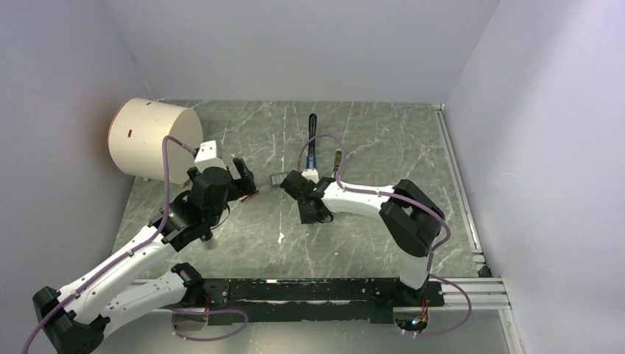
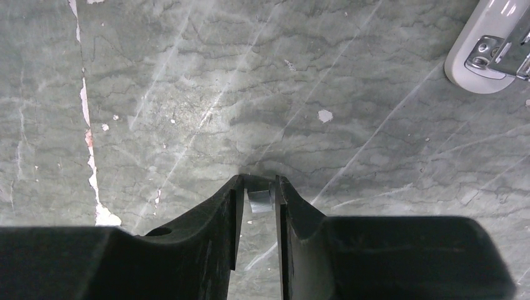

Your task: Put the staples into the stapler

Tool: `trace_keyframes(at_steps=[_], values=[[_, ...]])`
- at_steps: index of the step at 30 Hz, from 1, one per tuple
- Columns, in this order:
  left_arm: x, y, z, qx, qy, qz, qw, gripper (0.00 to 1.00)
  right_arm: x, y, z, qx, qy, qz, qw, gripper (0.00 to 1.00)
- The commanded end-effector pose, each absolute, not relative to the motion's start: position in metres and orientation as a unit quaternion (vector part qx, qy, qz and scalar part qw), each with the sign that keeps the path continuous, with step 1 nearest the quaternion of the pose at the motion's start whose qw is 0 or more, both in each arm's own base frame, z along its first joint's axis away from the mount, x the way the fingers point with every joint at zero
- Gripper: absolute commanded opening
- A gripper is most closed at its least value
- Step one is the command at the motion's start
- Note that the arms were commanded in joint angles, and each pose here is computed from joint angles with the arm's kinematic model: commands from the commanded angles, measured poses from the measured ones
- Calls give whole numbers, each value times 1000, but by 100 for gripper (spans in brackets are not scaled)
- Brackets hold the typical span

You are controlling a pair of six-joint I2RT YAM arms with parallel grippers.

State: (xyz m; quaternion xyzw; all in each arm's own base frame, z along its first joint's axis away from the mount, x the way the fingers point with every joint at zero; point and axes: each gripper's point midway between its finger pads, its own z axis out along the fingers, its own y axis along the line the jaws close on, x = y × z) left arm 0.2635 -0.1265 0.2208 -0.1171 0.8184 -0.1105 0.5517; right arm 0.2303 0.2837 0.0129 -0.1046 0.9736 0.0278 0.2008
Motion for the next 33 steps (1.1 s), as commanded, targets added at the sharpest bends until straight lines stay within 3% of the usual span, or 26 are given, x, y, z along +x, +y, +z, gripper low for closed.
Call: trace_keyframes(at_steps=[1,13,27,33], values=[[266,-128,225,-122,814,-119,556,98,224,276,4,-125,977,14,175,28],[266,-129,224,-121,815,-118,555,98,222,280,3,-149,975,21,161,30],[266,-128,224,-121,816,-117,554,98,230,277,1,-134,975,13,178,20],[265,-128,225,-120,814,-119,555,98,244,276,23,-113,968,18,222,19]])
